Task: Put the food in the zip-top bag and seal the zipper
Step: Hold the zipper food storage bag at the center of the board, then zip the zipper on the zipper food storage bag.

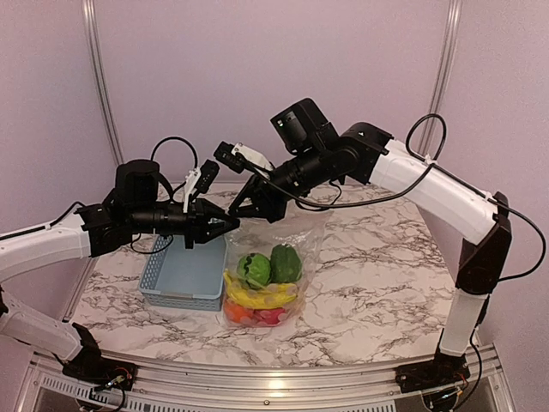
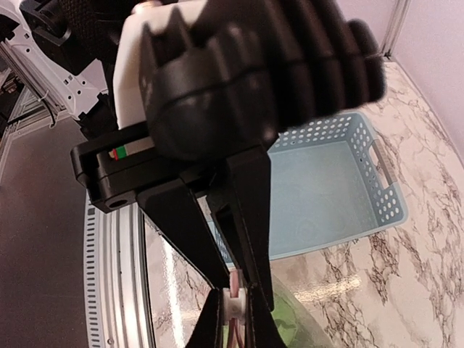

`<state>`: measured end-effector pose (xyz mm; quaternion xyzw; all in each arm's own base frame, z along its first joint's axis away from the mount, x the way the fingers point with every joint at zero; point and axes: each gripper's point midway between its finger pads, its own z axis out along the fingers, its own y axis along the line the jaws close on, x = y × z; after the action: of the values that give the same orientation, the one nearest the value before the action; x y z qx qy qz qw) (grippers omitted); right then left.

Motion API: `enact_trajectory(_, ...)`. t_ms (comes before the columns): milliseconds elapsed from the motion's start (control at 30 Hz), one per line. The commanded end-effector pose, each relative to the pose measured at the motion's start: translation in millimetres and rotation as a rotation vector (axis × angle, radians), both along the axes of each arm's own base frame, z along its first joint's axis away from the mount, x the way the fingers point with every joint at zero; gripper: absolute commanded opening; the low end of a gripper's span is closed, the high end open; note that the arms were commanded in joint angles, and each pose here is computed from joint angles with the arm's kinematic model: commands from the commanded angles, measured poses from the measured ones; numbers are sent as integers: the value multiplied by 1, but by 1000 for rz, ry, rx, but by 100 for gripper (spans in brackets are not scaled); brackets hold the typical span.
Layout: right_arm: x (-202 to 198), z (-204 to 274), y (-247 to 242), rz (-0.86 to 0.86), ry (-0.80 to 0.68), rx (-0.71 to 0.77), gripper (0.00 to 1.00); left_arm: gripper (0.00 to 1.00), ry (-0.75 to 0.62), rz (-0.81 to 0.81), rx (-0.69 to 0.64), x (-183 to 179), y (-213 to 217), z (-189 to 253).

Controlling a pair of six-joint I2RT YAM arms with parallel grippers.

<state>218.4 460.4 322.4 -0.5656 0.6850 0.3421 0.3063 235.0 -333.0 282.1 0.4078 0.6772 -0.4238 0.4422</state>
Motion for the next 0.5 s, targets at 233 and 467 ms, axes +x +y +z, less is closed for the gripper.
enact_trajectory(233, 18, 6, -25, -124, -83, -54, 1, 0, -84, 36, -52, 1, 9, 27)
enact_trajectory(467, 42, 9, -56, -223, -71, -78, 2, 0, -87, 76, -36, 7, 17, 18)
